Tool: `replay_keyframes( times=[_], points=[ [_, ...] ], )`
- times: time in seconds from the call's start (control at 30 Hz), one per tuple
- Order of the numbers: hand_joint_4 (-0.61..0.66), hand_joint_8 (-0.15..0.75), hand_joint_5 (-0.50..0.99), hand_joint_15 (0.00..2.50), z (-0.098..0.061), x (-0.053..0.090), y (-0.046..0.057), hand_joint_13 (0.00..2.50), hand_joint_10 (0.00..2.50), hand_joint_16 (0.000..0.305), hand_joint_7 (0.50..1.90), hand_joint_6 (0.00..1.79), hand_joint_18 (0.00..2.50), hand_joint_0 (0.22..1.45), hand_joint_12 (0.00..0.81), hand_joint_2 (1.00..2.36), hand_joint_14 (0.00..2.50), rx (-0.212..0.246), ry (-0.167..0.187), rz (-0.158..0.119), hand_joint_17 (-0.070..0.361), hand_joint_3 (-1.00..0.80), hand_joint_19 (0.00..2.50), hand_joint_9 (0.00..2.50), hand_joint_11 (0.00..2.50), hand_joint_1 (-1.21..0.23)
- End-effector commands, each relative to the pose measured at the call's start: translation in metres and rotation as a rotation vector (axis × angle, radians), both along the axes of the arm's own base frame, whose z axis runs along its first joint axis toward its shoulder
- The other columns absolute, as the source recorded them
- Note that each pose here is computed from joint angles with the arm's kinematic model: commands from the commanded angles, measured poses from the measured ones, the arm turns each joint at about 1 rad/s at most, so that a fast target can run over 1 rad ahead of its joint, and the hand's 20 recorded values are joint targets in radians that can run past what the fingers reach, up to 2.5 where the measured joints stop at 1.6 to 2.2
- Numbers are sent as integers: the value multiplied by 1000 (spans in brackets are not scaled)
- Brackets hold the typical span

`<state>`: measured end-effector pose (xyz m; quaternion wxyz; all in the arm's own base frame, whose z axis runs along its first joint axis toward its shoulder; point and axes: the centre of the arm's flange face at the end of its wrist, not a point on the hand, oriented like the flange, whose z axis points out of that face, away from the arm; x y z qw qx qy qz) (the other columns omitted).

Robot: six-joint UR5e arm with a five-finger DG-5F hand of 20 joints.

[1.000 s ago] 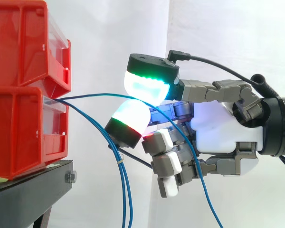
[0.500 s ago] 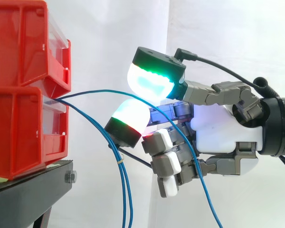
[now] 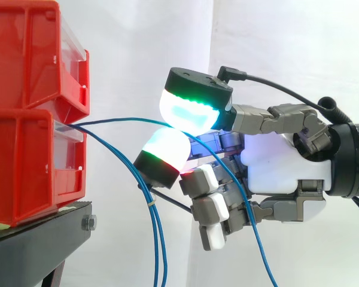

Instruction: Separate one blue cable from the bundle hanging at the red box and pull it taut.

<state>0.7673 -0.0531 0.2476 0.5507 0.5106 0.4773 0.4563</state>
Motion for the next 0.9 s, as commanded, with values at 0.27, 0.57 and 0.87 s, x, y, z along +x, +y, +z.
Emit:
replay_keyframes(
  times=[0.27,0.57,0.87],
  points=[
    [56,353,-202,745,-1,0,0,1122,22,46,1151,888,989,680,418,1018,25,0,2,0,103,-249,621,1127,1028,-806],
    [50,341,-211,1095,-1,-1,0,1251,19,44,1126,886,1007,695,395,1016,27,9,7,0,100,-307,657,1164,1209,-774],
    [45,305,-214,1655,-1,-1,1,1367,0,46,1094,888,1023,702,353,1014,8,9,9,1,104,-325,720,1297,1689,-761]
  ],
)
